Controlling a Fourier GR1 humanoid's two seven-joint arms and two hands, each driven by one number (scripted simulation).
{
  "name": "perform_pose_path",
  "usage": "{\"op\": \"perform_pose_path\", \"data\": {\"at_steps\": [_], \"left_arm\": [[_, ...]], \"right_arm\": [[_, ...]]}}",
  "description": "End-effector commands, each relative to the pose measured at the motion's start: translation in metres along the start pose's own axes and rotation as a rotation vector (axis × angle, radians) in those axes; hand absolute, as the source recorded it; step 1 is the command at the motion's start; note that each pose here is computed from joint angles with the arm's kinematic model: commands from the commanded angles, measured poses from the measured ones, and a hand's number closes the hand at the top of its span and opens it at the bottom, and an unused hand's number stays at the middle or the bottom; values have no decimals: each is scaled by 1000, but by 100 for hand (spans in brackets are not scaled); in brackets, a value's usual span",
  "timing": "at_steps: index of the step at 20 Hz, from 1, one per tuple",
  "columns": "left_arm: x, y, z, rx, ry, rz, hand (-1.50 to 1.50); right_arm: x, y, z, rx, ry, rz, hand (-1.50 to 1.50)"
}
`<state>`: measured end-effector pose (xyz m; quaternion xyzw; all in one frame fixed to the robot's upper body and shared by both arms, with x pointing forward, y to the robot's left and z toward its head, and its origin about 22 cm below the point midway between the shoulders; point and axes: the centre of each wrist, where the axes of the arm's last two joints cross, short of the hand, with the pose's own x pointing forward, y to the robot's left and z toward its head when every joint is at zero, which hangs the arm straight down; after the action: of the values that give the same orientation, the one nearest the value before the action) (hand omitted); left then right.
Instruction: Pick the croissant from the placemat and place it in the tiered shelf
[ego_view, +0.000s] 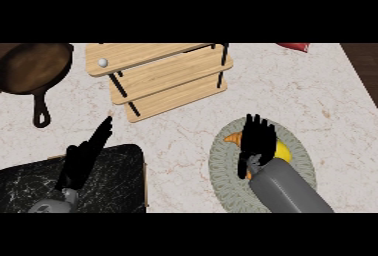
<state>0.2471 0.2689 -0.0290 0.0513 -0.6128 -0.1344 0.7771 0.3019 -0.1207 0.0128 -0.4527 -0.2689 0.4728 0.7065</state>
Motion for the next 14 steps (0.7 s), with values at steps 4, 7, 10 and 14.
{"op": "perform_pose_path", "data": {"at_steps": [4,7,10,14], "left_arm": [[-7,5,20,7,2,4,0],[24,-2,-6,-5,-1,12,0],[-15,5,6,11,1,4,0],[-9,-14,13,-13,1,7,0]], "right_arm": [[-9,5,-19,28,6,77,150],[14,5,-3,-1,-16,32,150],[8,3,-4,-31,-25,24,150],[6,-3,-18,-116,9,38,150]]}}
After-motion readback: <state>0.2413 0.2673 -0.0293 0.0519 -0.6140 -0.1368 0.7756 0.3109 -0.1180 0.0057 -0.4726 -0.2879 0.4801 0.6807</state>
